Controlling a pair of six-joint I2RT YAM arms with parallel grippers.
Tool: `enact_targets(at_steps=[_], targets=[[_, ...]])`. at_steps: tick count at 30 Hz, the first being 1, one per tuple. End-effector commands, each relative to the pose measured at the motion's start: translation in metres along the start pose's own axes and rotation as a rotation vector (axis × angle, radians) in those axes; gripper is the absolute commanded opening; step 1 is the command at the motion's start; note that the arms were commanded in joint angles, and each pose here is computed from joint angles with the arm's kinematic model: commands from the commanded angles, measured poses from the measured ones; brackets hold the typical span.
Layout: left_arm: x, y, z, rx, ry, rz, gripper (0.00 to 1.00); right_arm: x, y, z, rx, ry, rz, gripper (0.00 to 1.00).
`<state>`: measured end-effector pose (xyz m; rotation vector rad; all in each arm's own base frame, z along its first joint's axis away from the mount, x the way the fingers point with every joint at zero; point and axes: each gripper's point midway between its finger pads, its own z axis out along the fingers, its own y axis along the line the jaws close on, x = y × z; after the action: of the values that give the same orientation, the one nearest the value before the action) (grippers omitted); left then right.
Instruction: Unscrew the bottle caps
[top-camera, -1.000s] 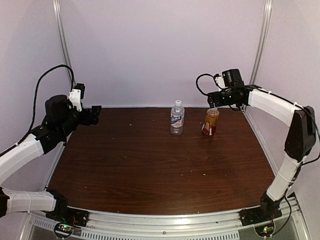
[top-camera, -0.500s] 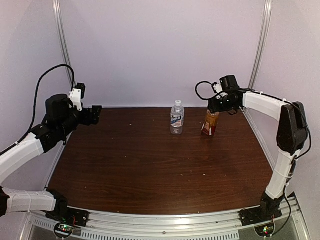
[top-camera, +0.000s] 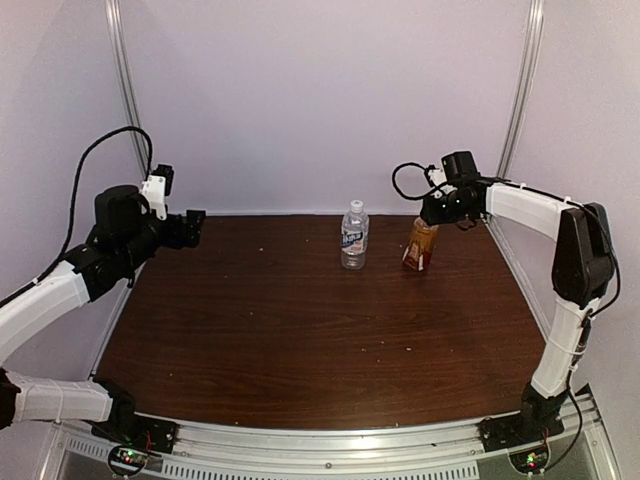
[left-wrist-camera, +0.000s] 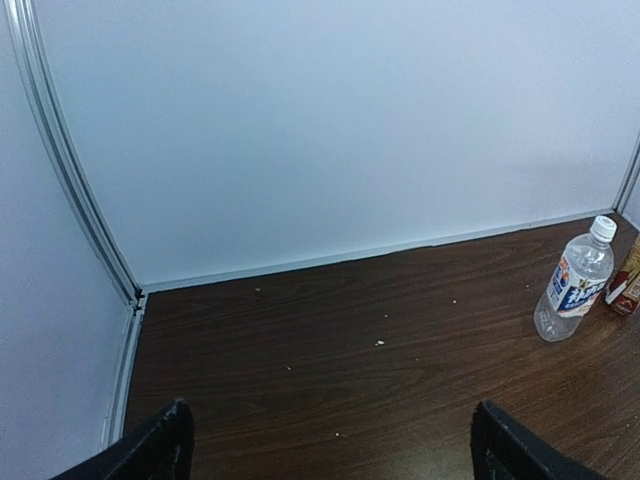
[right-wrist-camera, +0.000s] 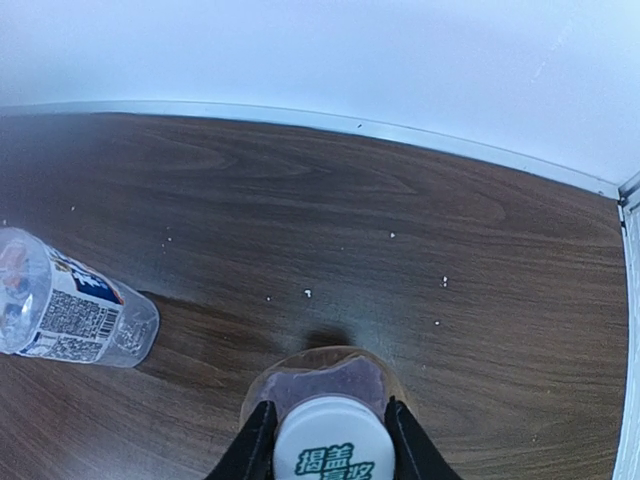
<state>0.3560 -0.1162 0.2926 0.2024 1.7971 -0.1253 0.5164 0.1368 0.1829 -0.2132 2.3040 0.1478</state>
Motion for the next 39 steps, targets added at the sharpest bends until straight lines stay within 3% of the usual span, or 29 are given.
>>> enact_targets(at_steps=[1, 10, 17, 30, 39], targets=[[-0.019, -0.007, 0.001, 0.03, -0.018, -0.02, 0.98, -0.011, 0.0, -0.013, -0.015, -0.023, -0.012, 0.27], [-0.023, -0.023, -0.004, 0.127, -0.016, -0.016, 0.98, -0.007, 0.015, -0.063, -0.077, -0.033, -0.051, 0.11], [-0.032, -0.053, -0.016, 0.3, -0.031, -0.002, 0.98, 0.0, 0.076, -0.122, -0.255, -0.052, -0.133, 0.01], [-0.012, -0.164, -0.049, 0.647, 0.003, 0.08, 0.98, 0.013, 0.213, -0.189, -0.666, -0.113, -0.225, 0.0], [0.012, -0.232, -0.072, 0.899, -0.029, 0.189, 0.98, 0.015, 0.265, -0.21, -0.873, -0.11, -0.235, 0.0]])
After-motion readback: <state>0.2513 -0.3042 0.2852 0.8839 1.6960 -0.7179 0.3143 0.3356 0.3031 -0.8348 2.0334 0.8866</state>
